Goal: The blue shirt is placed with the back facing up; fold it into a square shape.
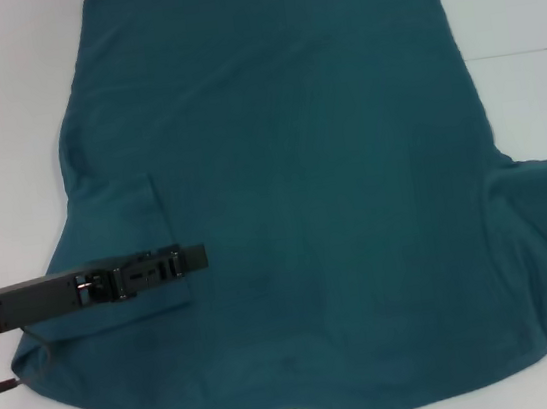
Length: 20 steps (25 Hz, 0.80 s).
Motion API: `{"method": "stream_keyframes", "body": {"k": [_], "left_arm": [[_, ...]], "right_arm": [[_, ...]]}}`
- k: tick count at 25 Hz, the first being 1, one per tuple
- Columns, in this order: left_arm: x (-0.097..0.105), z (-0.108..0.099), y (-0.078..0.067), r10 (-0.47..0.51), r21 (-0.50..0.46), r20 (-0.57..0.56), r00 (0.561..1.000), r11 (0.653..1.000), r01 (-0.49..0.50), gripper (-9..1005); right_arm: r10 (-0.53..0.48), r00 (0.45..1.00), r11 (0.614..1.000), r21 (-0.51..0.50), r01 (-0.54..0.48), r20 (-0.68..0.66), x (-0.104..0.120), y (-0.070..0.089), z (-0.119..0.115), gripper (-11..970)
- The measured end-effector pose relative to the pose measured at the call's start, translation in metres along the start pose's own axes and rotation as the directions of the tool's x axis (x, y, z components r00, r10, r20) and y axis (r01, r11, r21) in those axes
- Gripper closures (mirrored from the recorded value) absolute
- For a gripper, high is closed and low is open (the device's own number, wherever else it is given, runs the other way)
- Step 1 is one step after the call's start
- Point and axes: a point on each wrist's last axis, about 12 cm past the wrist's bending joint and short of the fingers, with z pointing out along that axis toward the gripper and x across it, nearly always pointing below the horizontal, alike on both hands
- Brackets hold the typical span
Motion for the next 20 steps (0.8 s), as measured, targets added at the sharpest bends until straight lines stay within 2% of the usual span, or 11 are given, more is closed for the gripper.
{"method": "stream_keyframes", "body": {"k": [5,12,15,20], "left_arm": [[0.0,0.0,0.0,-0.002,0.001,0.0,1.0,1.0,0.002,339],[0.001,0.0,0.001,-0.005,-0.005,0.002,1.0,1.0,0.005,340],[0.001,0.0,0.001,-0.005,-0.005,0.002,1.0,1.0,0.005,340],[0.001,0.0,0.001,-0.006,-0.011,0.005,1.0,1.0,0.006,341]], "right_arm": [[-0.051,0.999,0.998,0.032,0.052,-0.015,-0.015,0.007,0.0,932],[-0.062,0.998,0.997,0.036,0.062,0.006,-0.034,0.017,-0.003,926],[-0.075,0.997,0.997,-0.001,0.075,-0.016,-0.035,0.029,0.004,923],[-0.102,0.988,0.992,-0.091,0.092,-0.114,-0.03,0.06,0.021,919]]}}
